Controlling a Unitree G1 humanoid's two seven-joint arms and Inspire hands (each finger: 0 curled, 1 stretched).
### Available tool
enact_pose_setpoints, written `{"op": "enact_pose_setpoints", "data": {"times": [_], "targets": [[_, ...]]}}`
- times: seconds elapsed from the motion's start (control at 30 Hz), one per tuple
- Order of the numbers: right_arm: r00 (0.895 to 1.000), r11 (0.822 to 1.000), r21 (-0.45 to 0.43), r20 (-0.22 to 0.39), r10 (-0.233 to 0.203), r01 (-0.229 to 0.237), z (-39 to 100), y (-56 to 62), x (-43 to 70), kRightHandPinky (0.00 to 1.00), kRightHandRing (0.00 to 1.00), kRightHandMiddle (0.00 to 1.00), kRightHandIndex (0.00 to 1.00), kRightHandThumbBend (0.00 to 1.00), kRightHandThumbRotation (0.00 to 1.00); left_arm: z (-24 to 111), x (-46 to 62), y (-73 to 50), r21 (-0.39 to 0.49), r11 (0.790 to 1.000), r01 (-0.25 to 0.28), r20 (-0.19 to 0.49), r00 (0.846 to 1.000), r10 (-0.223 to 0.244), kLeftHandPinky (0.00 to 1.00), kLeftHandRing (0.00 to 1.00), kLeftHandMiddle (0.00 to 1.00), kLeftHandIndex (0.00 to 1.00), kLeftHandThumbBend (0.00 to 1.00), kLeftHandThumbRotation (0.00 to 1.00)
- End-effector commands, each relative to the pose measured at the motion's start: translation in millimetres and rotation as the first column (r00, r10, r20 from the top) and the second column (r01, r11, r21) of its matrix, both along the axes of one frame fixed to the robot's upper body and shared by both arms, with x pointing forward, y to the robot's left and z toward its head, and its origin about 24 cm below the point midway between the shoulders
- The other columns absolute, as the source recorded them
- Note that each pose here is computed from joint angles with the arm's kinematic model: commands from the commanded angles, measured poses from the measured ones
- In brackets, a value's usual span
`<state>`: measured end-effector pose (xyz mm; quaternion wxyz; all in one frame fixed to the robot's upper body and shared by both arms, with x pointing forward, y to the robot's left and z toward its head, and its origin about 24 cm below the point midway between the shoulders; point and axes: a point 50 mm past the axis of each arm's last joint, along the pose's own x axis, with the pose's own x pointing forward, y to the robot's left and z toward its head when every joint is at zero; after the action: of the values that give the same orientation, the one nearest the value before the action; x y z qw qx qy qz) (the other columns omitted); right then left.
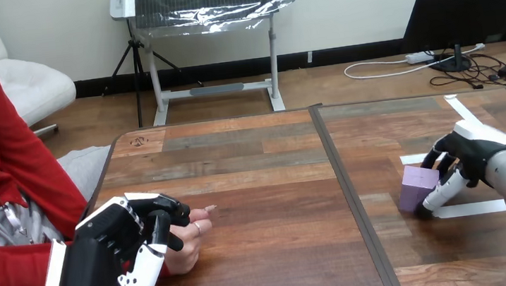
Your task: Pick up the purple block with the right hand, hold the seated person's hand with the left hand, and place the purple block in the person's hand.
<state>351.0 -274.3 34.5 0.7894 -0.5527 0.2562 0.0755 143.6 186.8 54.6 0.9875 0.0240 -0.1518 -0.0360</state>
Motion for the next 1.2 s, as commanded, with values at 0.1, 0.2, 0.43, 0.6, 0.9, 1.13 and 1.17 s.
{"op": "enact_pose_setpoints", "data": {"times": [0.1,0.2,0.43,0.6,0.9,1.13,1.17], "targets": [[0.992,0.999,0.031,0.121,0.029,-0.033,16.9,13.4,13.7,0.60,0.66,0.67,0.65,0.84,0.03,14.7,6.8,-2.7,-0.008,1.000,0.008,0.097,0.995,-0.007,0.43,0.57,0.58,0.51,0.23,0.41],[0.990,0.998,0.048,0.137,0.023,-0.030,16.4,13.9,13.4,0.60,0.66,0.66,0.63,0.83,0.01,14.7,6.9,-2.6,-0.006,1.000,0.007,0.096,0.995,-0.006,0.43,0.56,0.57,0.51,0.22,0.41],[0.983,0.995,0.096,0.185,0.006,-0.024,15.4,15.0,12.2,0.54,0.58,0.59,0.57,0.81,0.00,14.8,6.5,-2.7,-0.017,1.000,0.014,0.088,0.996,-0.012,0.42,0.55,0.57,0.51,0.25,0.40],[0.980,0.994,0.101,0.197,0.011,-0.032,14.3,15.0,11.1,0.50,0.55,0.57,0.55,0.79,0.00,14.6,6.3,-2.5,-0.025,1.000,0.017,0.082,0.997,-0.015,0.42,0.56,0.58,0.51,0.26,0.39],[0.976,0.993,0.114,0.216,0.004,-0.030,14.9,15.8,11.4,0.49,0.53,0.56,0.54,0.78,0.00,15.5,6.3,-2.7,-0.035,0.999,0.021,0.082,0.996,-0.018,0.43,0.57,0.58,0.52,0.25,0.36],[0.974,0.993,0.114,0.224,0.010,-0.037,16.5,16.1,12.2,0.46,0.50,0.54,0.54,0.77,0.00,16.2,6.4,-2.5,-0.031,0.999,0.021,0.083,0.996,-0.018,0.43,0.57,0.58,0.52,0.27,0.34],[0.975,0.993,0.112,0.224,0.011,-0.037,16.5,16.0,12.1,0.45,0.50,0.54,0.54,0.77,0.00,16.3,6.5,-2.5,-0.031,0.999,0.022,0.083,0.996,-0.019,0.44,0.57,0.58,0.52,0.27,0.34]]}}
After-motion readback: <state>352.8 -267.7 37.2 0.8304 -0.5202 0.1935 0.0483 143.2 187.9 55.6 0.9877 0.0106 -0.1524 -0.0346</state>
